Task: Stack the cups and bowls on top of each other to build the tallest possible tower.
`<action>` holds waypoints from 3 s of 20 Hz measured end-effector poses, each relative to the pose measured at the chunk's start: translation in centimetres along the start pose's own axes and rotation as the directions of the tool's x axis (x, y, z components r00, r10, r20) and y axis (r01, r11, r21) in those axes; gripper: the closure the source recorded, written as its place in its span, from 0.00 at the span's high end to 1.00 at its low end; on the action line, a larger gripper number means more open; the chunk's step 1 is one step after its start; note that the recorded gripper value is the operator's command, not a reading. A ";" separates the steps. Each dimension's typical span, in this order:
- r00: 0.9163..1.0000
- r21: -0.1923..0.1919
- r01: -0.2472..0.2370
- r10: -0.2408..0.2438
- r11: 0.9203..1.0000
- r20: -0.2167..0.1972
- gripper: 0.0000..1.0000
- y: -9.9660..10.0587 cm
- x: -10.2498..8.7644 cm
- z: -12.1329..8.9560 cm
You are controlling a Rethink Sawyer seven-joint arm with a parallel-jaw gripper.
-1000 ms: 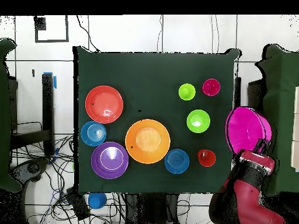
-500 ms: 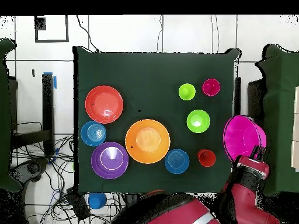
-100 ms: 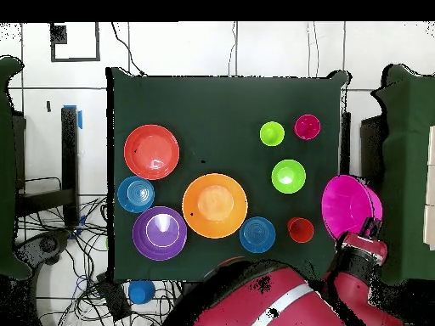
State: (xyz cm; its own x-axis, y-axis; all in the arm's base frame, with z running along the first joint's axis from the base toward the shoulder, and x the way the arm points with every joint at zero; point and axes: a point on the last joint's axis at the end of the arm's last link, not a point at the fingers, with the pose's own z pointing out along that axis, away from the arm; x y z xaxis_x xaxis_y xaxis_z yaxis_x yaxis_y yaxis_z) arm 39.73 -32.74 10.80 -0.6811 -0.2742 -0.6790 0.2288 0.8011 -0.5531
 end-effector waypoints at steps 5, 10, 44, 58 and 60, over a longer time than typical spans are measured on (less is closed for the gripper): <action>1.000 0.004 0.019 -0.019 1.000 -0.014 0.00 -0.5 0.7 -0.4; 0.999 0.015 0.036 -0.035 0.999 -0.017 0.00 -1.3 0.9 -0.8; 0.991 -0.010 0.046 -0.044 0.999 0.130 0.00 -1.4 7.6 -0.4; 0.974 -0.009 0.105 -0.101 0.994 0.201 0.00 -3.9 7.6 1.3; 0.971 -0.008 0.117 -0.112 0.993 0.210 0.00 -4.4 7.3 1.7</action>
State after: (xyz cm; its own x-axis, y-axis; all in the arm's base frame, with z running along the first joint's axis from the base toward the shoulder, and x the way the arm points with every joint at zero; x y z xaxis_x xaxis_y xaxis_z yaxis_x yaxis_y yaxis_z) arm 34.88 -39.16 7.45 -0.5411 -0.4680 -0.6987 0.1426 0.7677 -0.6248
